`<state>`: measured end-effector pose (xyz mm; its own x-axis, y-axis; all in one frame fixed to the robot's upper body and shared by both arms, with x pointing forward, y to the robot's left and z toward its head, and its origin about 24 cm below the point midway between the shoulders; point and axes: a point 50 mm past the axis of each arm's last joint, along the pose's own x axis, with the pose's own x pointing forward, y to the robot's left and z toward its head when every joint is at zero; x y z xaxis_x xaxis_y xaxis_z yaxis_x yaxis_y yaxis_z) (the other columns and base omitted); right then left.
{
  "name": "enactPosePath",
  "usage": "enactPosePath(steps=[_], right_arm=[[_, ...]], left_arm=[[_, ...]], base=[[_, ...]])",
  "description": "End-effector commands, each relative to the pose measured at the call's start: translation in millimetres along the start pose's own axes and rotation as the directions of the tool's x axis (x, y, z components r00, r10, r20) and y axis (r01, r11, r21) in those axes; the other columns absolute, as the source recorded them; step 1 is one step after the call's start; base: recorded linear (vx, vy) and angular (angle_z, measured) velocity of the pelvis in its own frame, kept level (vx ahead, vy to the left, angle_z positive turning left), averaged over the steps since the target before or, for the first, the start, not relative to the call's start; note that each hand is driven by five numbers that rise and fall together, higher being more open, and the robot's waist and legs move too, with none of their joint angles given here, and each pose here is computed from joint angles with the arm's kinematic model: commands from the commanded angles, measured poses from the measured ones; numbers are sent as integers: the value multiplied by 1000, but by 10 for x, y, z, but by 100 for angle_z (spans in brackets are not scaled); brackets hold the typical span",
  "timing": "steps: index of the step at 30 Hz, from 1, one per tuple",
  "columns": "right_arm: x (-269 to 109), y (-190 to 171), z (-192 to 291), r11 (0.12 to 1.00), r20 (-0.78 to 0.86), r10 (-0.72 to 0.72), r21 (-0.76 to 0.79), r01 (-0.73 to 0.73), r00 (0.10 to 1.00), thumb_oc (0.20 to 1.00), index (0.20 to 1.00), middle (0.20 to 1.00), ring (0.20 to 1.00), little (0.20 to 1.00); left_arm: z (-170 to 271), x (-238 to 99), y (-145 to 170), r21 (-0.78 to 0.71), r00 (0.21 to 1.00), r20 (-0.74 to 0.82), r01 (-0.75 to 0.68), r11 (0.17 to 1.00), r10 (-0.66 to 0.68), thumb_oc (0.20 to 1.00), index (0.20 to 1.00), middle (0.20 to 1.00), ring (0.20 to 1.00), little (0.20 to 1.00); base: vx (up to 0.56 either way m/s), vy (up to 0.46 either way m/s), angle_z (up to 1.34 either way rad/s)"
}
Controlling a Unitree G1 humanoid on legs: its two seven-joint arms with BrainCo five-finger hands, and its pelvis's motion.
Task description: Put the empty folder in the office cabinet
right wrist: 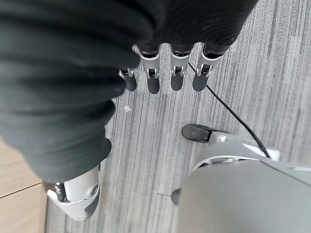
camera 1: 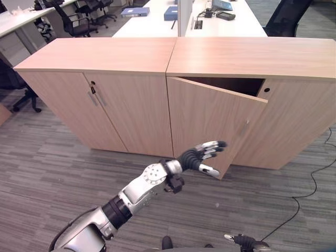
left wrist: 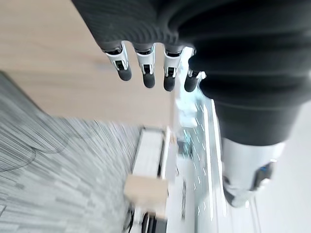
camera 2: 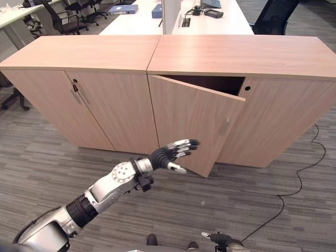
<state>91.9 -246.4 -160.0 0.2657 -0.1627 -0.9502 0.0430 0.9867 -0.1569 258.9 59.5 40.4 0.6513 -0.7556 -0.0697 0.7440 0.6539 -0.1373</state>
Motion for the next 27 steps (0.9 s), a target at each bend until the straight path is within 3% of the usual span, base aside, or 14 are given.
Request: enactPosePath(steps=[1, 3, 4, 5, 9, 11, 13, 15, 21, 23, 27], right_arm=[[-6, 58, -187, 999, -76, 15, -38, -17, 997, 1000, 1000, 1000, 1000, 1000], [-9, 49, -204, 999, -78, 16, -35, -18, 997, 1000, 1000, 1000, 1000, 1000], [-17, 15, -244, 999, -84, 12, -33, -14, 996, 1000, 1000, 1000, 1000, 1000], [-17, 15, -244, 999, -84, 12, -33, -14, 996, 1000, 1000, 1000, 1000, 1000], [-52, -137, -364, 1000, -86, -11, 1, 11, 996, 1000, 1000, 1000, 1000, 1000], [-55, -155, -365, 1000, -84, -16, 5, 16, 996, 1000, 1000, 1000, 1000, 1000], [-61, -174, -380, 1000, -81, -20, 13, 21, 997, 1000, 1000, 1000, 1000, 1000], [-57, -136, -389, 1000, -87, -14, 16, 15, 996, 1000, 1000, 1000, 1000, 1000], [-51, -80, -408, 1000, -104, -9, 7, 9, 995, 1000, 1000, 1000, 1000, 1000], [-40, -31, -383, 1000, -105, -11, 2, 12, 994, 1000, 1000, 1000, 1000, 1000], [-31, 6, -353, 1000, -100, -15, -4, 15, 995, 1000, 1000, 1000, 1000, 1000]], left_arm=[[-264, -382, 475, 65, 966, -130, -216, 974, 223, 1000, 1000, 1000, 1000, 1000], [-390, -518, 545, 56, 946, -175, -269, 962, 274, 1000, 1000, 1000, 1000, 1000], [-705, -856, 648, -8, 878, -282, -404, 915, 386, 1000, 1000, 1000, 1000, 1000], [-706, -856, 648, -8, 878, -282, -404, 915, 386, 1000, 1000, 1000, 1000, 1000], [-1464, -1650, 577, -112, 640, -567, -683, 721, 519, 1000, 1000, 1000, 1000, 1000], [-1580, -1726, 512, -138, 604, -606, -721, 679, 518, 1000, 1000, 1000, 1000, 1000], [-1784, -1856, 401, -178, 521, -673, -804, 568, 525, 1000, 1000, 1000, 1000, 1000], [-1991, -1903, 279, -116, 412, -758, -849, 516, 507, 1000, 1000, 1000, 1000, 1000], [-2061, -1935, 300, 12, 312, -800, -846, 533, 513, 1000, 1000, 1000, 1000, 1000], [-2059, -1982, 349, 94, 247, -801, -848, 522, 545, 1000, 1000, 1000, 1000, 1000], [-2062, -2015, 362, 181, 206, -798, -814, 552, 566, 1000, 1000, 1000, 1000, 1000]], base=[[1, -47, -3], [-4, -45, -2], [-6, -32, -8], [-10, -46, -7], [-9, -71, 1], [-10, -51, -8], [-21, -81, 0], [-31, -127, -1], [-31, -124, -1], [-25, -161, -1], [-22, -156, -3]])
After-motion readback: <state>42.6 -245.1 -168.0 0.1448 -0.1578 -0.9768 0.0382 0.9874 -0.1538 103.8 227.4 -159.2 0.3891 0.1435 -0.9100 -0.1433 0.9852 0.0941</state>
